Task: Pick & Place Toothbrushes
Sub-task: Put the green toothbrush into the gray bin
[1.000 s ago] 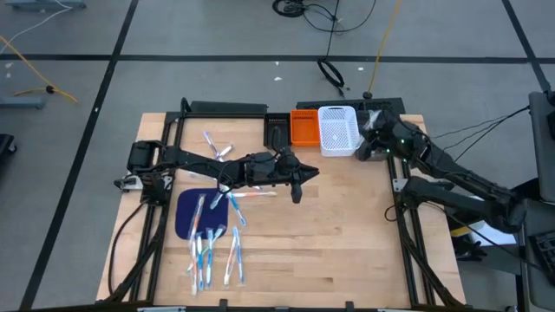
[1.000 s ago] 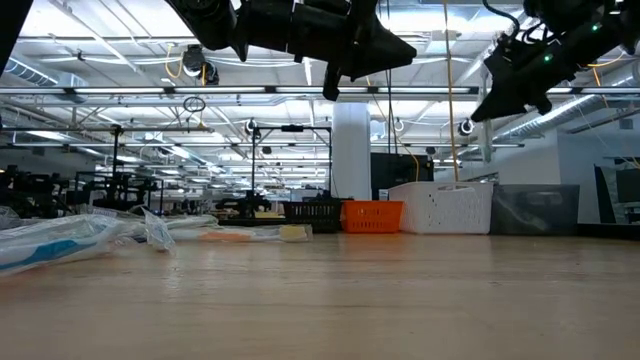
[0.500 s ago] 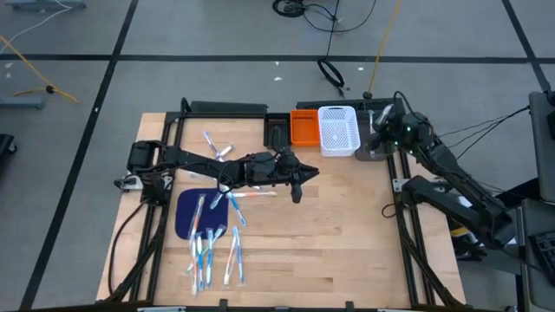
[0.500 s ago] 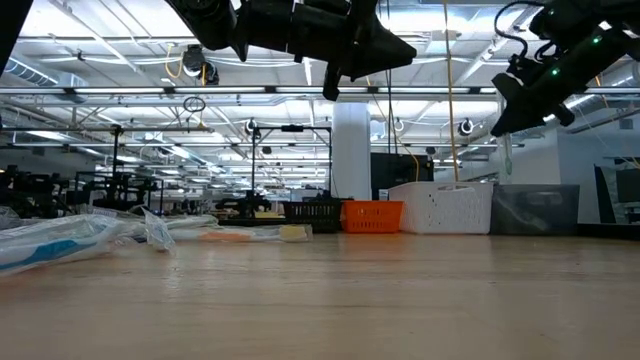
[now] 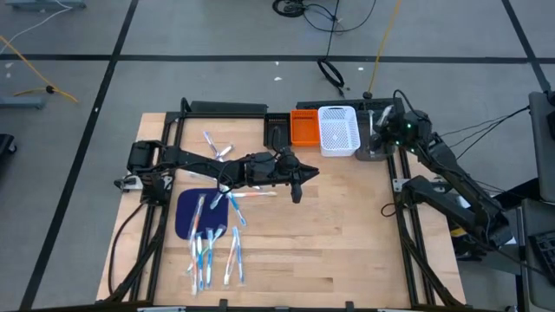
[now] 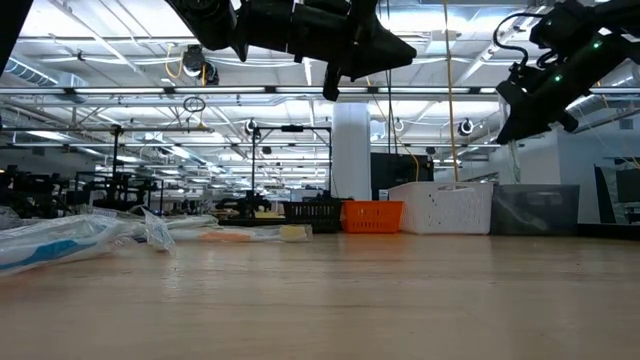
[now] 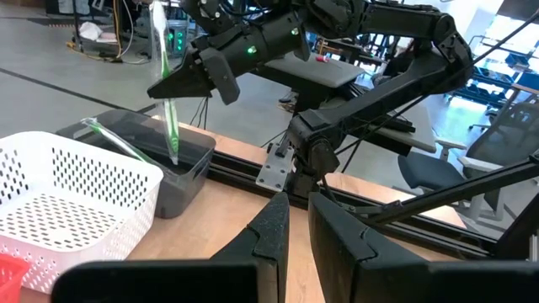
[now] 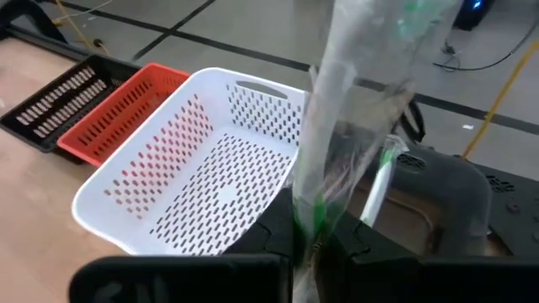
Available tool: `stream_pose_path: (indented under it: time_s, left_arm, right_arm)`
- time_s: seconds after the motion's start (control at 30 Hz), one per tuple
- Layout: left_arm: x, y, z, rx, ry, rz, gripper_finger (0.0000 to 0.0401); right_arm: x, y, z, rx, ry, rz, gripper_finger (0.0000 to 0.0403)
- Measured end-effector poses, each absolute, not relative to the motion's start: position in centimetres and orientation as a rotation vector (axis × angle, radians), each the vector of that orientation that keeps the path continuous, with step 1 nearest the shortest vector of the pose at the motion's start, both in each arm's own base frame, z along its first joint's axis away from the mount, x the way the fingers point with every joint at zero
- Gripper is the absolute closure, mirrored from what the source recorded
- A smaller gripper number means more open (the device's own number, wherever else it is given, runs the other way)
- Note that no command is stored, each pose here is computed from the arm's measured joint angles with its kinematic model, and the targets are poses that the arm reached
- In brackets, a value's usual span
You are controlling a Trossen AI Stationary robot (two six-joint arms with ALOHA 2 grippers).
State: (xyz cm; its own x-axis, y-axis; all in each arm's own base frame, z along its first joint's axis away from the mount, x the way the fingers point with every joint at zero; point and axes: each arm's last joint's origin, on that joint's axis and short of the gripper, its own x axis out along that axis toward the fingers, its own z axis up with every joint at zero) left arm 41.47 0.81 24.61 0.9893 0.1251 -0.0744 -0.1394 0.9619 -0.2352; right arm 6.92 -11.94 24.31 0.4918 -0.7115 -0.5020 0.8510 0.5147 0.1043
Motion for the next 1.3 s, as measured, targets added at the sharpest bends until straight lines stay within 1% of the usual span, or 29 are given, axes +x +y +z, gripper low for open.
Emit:
stream_pose_path:
  time_s: [0.2,0.43,1.03,1.17,1.3]
  left_arm:
    - [41.5,0.8,24.6,-0.242,0.059,0.134,0.0354]
    - [41.5,0.8,24.6,-0.242,0.059,0.134,0.0354]
    - [41.5,0.8,24.6,-0.242,0.059,0.134,0.0354]
    - [41.5,0.8,24.6,-0.242,0.059,0.134,0.0354]
    - [41.5,0.8,24.6,-0.242,0.059,0.134,0.0354]
  right_arm:
    - [7.3,-12.1,24.0,0.368,0.464,-0.984,0.0394]
    - [7.7,-12.7,22.7,0.423,0.569,-0.974,0.0394]
    - [8.6,-13.9,21.4,0.457,0.64,-1.001,0.0393]
    - [8.8,-14.2,21.1,0.466,0.657,-1.0,0.038]
    - [9.0,-14.4,20.8,0.472,0.672,-0.997,0.0355]
